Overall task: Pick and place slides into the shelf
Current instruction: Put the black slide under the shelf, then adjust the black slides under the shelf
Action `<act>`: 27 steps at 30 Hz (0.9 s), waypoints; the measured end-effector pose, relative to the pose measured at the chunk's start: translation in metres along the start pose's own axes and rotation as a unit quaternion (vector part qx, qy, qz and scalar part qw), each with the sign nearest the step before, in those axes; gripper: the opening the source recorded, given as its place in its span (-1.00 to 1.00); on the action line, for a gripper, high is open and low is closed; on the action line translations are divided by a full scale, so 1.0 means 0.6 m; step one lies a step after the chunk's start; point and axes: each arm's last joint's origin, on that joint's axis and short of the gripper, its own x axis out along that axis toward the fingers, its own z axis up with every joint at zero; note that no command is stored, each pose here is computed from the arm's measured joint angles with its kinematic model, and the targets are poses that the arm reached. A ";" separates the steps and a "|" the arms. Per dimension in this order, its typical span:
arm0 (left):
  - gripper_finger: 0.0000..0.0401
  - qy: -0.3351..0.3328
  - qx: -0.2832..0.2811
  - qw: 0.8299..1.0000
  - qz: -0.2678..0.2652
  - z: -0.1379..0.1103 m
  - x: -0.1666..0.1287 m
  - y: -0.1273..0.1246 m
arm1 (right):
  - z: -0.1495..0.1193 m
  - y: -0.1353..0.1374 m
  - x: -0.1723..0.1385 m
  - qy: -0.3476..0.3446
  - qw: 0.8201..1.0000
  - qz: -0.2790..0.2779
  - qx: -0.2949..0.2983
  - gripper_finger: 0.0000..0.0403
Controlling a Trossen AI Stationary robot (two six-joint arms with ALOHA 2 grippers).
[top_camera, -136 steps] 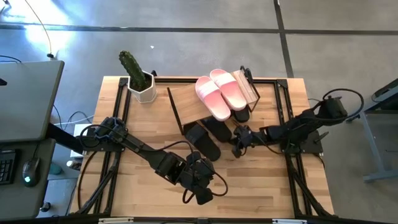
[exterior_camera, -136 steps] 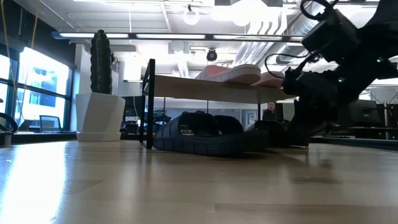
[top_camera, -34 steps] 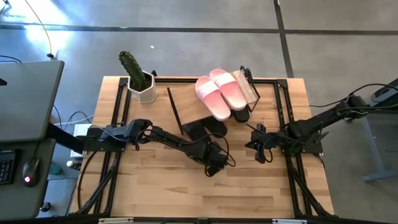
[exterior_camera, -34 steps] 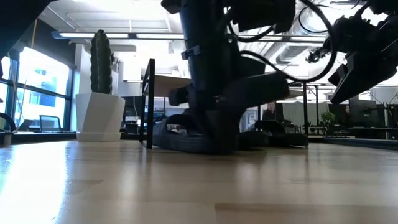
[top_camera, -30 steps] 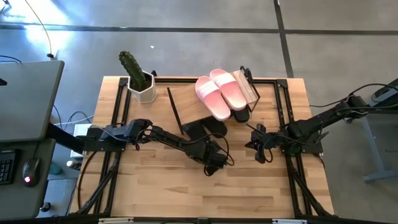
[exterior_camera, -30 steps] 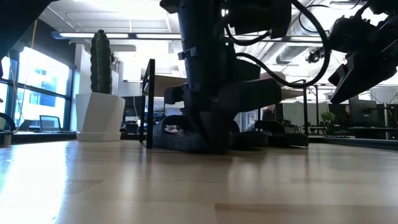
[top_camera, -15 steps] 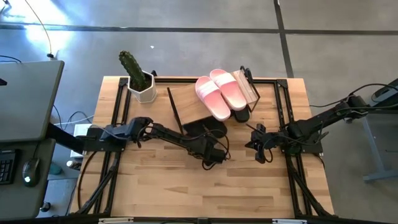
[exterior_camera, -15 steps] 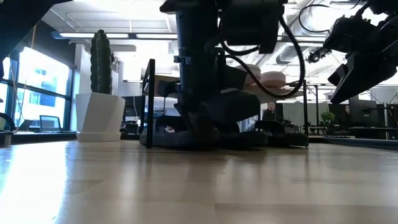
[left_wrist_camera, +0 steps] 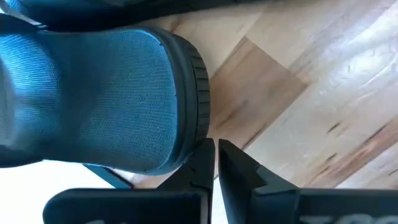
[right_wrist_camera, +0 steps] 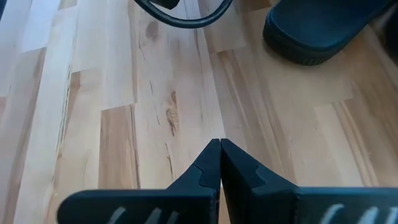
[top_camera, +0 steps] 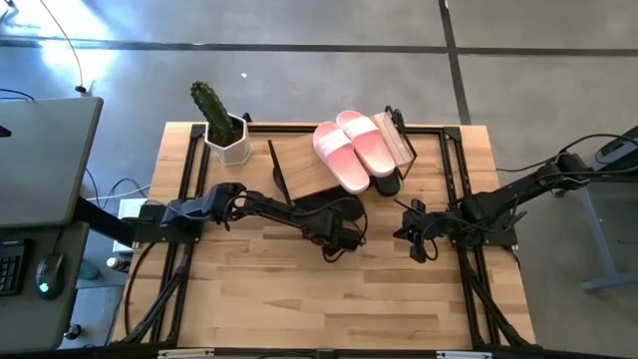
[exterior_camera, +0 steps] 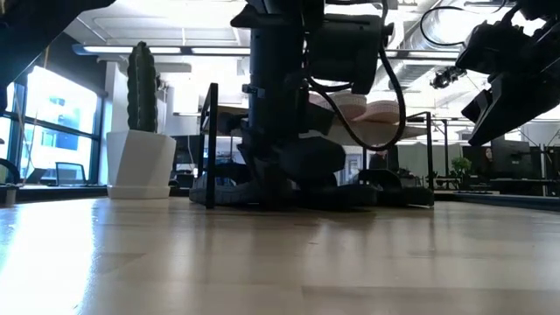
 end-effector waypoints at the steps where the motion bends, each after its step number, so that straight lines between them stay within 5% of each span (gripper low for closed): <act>1: -0.94 0.002 0.001 1.000 0.003 -0.001 0.000 0.001 | 0.000 0.000 0.000 0.000 1.000 0.001 0.000 -1.00; 21: -0.94 -0.038 0.052 0.998 0.003 -0.058 -0.045 -0.044 | 0.019 -0.007 0.012 -0.040 0.999 0.020 0.016 -1.00; 27: -0.94 -0.077 0.067 0.994 -0.027 -0.075 -0.117 -0.068 | 0.015 -0.029 0.049 -0.061 0.996 0.045 0.048 -1.00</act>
